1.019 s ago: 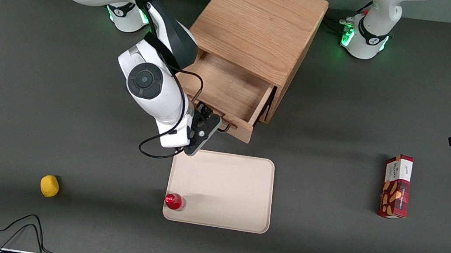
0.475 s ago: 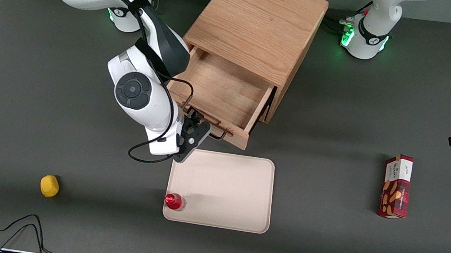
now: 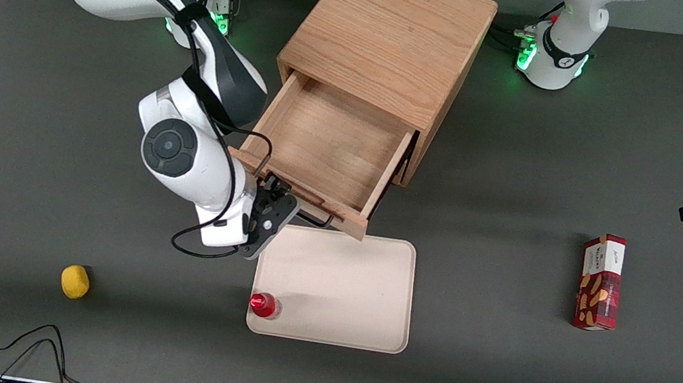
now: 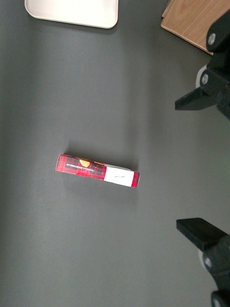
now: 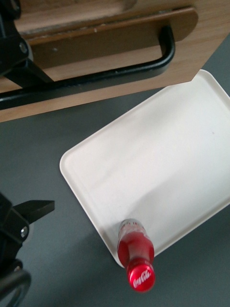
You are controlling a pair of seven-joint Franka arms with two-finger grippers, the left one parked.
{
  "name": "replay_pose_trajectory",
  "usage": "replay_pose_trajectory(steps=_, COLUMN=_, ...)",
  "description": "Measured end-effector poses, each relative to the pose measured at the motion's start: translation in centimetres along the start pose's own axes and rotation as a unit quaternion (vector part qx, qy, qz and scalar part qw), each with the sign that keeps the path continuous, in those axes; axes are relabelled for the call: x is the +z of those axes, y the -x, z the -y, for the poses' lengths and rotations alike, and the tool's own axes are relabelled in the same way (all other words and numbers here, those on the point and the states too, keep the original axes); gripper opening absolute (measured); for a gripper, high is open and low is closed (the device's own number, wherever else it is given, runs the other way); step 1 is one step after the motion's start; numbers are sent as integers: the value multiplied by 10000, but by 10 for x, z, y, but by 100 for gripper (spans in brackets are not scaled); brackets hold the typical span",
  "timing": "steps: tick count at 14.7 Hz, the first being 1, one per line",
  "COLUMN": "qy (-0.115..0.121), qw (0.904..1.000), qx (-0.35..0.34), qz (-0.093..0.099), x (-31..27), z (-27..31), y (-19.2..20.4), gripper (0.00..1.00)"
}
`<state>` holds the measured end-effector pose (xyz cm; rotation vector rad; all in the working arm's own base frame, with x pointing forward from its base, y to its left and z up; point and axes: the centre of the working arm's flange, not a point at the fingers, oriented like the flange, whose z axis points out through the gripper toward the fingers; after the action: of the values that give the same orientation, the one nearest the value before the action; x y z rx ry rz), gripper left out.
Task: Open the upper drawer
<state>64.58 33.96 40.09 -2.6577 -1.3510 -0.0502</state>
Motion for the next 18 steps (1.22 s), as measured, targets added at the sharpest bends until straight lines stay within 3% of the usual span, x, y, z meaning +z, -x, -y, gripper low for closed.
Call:
replay_pose_trajectory(steps=12, qy=26, qw=9999, qx=98, qz=-121, x=-7, z=-16, y=0, gripper=100)
replay_pose_trajectory(steps=15, qy=-120, qw=9991, qx=239, qz=-337, x=-22, z=-20, y=-1, gripper=100)
replay_pose_trajectory(steps=18, qy=-31, qw=9980, qx=288, qz=-569, x=-52, z=-22, y=-2, gripper=100)
